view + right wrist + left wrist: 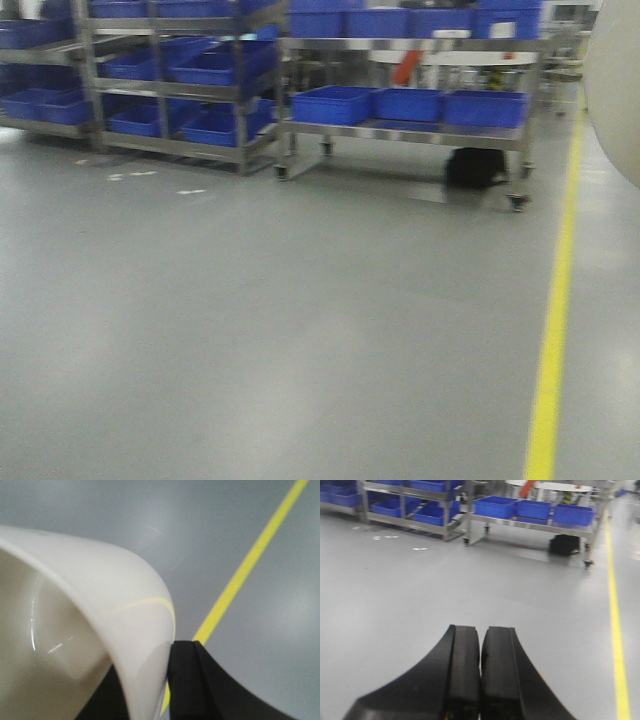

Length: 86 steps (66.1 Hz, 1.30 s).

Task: Move white bin to right shelf second layer
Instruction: 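Drive the base across the floor carrying the bin in the right gripper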

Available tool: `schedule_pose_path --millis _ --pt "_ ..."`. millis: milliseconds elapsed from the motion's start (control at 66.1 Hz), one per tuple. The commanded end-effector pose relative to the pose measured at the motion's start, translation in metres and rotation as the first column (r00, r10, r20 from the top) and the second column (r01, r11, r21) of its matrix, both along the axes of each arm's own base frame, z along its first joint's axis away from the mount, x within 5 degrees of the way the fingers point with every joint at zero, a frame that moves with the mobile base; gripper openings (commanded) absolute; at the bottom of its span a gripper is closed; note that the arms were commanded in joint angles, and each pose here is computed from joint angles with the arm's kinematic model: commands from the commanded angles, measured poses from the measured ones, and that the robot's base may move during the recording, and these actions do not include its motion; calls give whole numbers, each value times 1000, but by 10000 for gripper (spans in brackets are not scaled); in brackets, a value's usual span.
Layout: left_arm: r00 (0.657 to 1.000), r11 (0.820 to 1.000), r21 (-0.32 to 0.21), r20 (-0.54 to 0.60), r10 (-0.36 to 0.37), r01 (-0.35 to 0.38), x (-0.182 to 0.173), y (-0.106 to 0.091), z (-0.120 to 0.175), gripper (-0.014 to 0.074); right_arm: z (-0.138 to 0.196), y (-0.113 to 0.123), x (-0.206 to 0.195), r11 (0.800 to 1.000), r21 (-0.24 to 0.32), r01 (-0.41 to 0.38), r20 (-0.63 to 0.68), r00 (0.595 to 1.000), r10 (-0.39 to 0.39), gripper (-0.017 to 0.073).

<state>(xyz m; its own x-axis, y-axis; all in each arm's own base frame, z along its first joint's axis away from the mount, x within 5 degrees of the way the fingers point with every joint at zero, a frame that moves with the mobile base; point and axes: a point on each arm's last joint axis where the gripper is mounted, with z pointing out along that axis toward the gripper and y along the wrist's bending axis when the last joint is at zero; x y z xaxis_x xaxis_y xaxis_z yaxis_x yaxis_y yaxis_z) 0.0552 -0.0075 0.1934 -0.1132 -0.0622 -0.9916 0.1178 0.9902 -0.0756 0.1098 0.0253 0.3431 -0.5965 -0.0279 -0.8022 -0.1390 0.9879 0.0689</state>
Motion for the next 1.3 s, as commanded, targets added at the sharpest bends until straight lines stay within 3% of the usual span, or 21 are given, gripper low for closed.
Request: schedule_pose_path --millis 0,1286 --pt "997 1000 -24 76 1 1 0 0 0 85 17 0 3 1000 26 0 120 993 -3 53" --pt "997 1000 -24 76 1 1 0 0 0 85 17 0 2 1000 26 0 119 993 -3 53"
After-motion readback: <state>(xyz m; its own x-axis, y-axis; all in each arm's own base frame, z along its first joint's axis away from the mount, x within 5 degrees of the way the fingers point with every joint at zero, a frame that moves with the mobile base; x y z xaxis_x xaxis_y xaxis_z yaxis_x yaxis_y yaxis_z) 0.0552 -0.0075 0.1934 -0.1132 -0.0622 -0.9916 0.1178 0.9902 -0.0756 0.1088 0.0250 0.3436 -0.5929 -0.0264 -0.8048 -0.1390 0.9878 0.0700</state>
